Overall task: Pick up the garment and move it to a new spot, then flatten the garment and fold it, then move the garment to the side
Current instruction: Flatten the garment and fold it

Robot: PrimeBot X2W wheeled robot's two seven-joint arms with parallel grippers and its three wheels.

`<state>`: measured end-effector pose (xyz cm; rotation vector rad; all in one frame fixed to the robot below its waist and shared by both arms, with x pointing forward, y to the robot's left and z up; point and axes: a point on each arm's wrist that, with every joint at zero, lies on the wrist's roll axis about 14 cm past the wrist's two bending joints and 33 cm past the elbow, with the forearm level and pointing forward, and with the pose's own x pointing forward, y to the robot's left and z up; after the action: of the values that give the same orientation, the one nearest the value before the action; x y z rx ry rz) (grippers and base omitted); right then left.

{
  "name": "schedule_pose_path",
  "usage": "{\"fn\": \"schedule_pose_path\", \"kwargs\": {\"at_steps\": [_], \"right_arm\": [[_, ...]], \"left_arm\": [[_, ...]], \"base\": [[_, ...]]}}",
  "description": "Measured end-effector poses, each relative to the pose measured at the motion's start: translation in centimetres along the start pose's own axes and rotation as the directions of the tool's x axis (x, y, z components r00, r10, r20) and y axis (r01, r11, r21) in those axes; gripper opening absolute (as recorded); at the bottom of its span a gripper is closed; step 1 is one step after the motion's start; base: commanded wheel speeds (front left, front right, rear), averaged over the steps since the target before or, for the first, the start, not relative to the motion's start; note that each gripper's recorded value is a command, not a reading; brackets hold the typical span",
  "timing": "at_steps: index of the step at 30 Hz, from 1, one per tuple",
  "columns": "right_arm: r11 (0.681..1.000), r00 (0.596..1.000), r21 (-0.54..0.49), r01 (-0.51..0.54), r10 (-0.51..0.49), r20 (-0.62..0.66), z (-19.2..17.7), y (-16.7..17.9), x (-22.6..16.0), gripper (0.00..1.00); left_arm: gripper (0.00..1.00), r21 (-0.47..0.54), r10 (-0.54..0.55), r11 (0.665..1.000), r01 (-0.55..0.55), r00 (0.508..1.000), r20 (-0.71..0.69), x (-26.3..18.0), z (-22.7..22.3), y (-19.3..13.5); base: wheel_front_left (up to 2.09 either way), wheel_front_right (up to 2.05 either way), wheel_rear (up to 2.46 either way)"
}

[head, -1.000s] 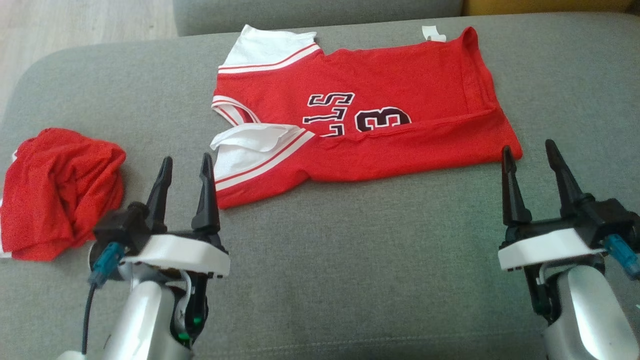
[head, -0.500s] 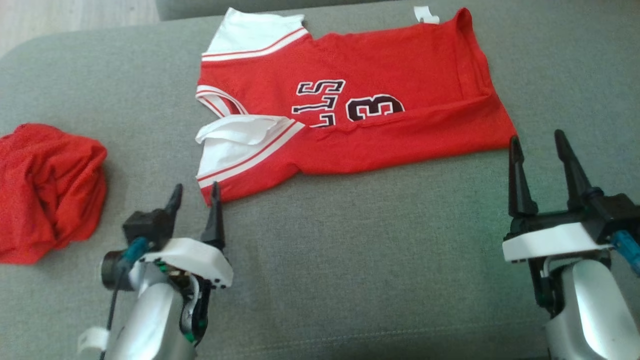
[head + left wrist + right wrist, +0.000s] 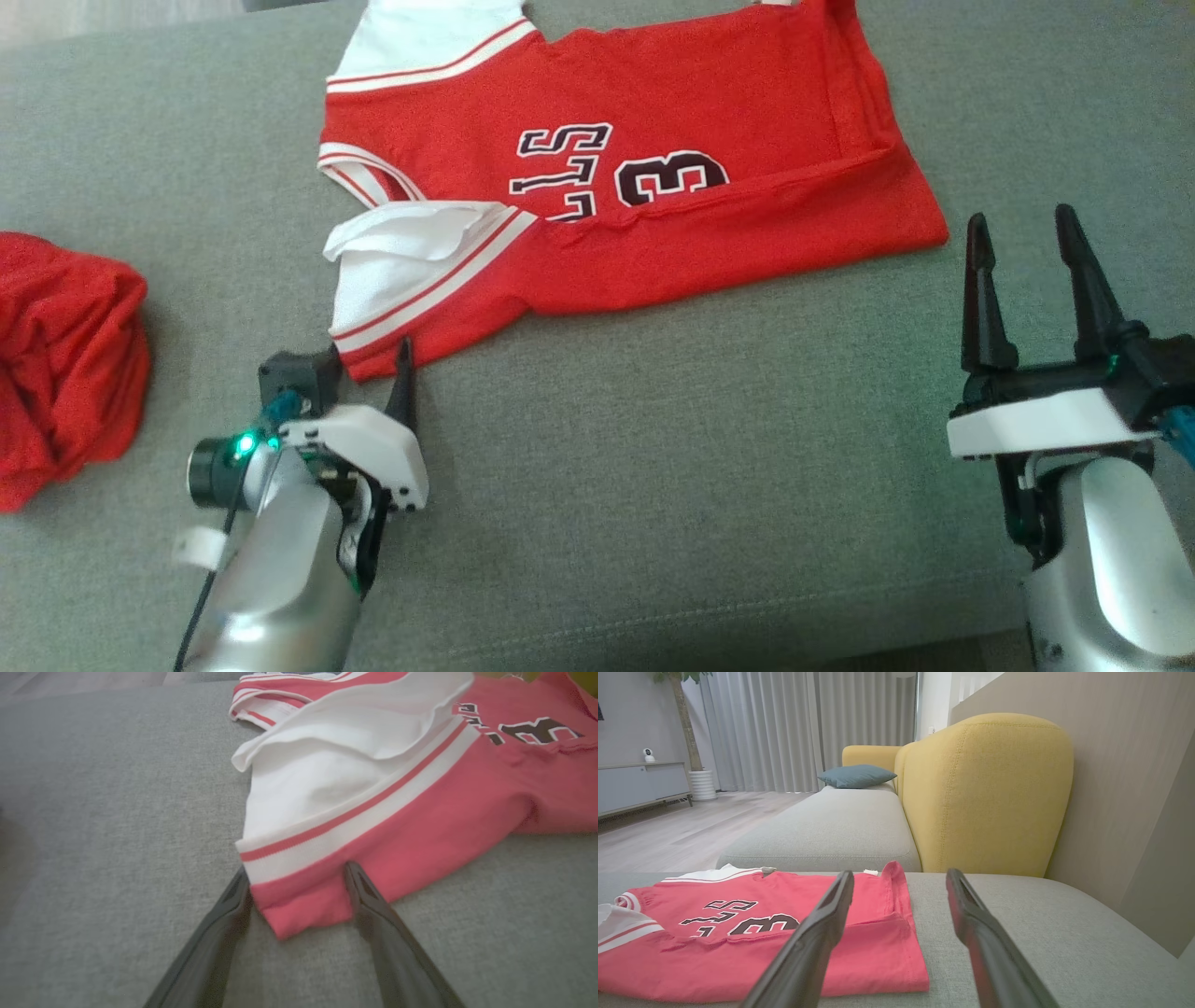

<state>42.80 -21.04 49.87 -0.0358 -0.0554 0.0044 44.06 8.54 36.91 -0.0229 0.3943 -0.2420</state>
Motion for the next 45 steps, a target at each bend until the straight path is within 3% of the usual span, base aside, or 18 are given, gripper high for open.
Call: {"fn": "schedule_pose_path", "kwargs": {"at_steps": [7,8,9,14,18,26,32,40,41,42,45], "right_arm": [[1.000,1.000,-0.004,0.011,-0.011,0.003,0.0,-0.4,0.5,1.00],[1.000,1.000,-0.004,0.013,-0.013,0.001,-0.1,-0.5,0.5,1.00],[1.000,1.000,-0.003,0.016,-0.016,-0.002,-0.2,-0.5,0.6,1.00],[1.000,0.998,-0.003,0.014,-0.014,-0.056,-1.8,-0.5,0.8,1.00],[1.000,0.984,0.023,0.017,-0.013,-0.175,-4.1,-0.3,1.6,1.00],[0.983,0.896,0.119,0.141,-0.075,-0.438,-9.2,-2.2,2.8,1.00],[0.969,0.824,0.175,0.177,-0.049,-0.564,-12.2,-1.3,3.1,1.00],[0.958,0.786,0.210,0.193,-0.023,-0.618,-13.6,-0.3,3.9,1.00],[0.958,0.786,0.212,0.192,-0.021,-0.618,-13.6,-0.3,4.0,0.45],[0.958,0.786,0.213,0.191,-0.019,-0.618,-13.5,-0.2,4.2,0.00],[0.955,0.784,0.222,0.195,-0.016,-0.621,-13.6,-0.1,4.1,0.00]], "left_arm": [[1.00,0.038,-0.023,0.999,0.025,0.998,-0.051,1.9,0.0,-0.2],[0.44,0.040,-0.029,0.999,0.031,0.998,-0.060,2.0,-0.1,-0.3],[0.00,0.040,-0.036,0.998,0.038,0.997,-0.062,2.1,0.0,-0.3],[0.00,0.039,-0.048,0.998,0.050,0.998,-0.035,2.2,0.6,-0.4],[0.00,0.039,-0.033,0.999,0.033,0.999,0.007,2.0,1.6,0.0],[0.00,0.073,-0.058,0.996,0.042,0.971,0.232,1.2,7.8,-0.4],[0.00,0.087,-0.074,0.995,0.055,0.968,0.241,0.0,7.2,-0.7],[0.00,0.100,-0.074,0.994,0.050,0.965,0.252,0.0,7.4,-0.5],[0.00,0.101,-0.074,0.994,0.050,0.965,0.250,0.0,7.4,-0.4],[0.00,0.102,-0.074,0.994,0.050,0.966,0.250,0.0,7.3,-0.4],[0.00,0.104,-0.075,0.993,0.050,0.966,0.249,0.0,7.3,-0.4]], "base": [[0.00,0.00,0.00],[0.00,0.00,0.00],[0.00,0.00,0.00],[0.00,0.00,0.00],[0.00,0.00,0.00],[0.00,0.00,0.00],[0.00,0.00,0.00],[0.00,0.00,0.00],[0.00,0.00,0.00],[0.00,0.00,0.00],[0.00,0.00,0.00]]}}
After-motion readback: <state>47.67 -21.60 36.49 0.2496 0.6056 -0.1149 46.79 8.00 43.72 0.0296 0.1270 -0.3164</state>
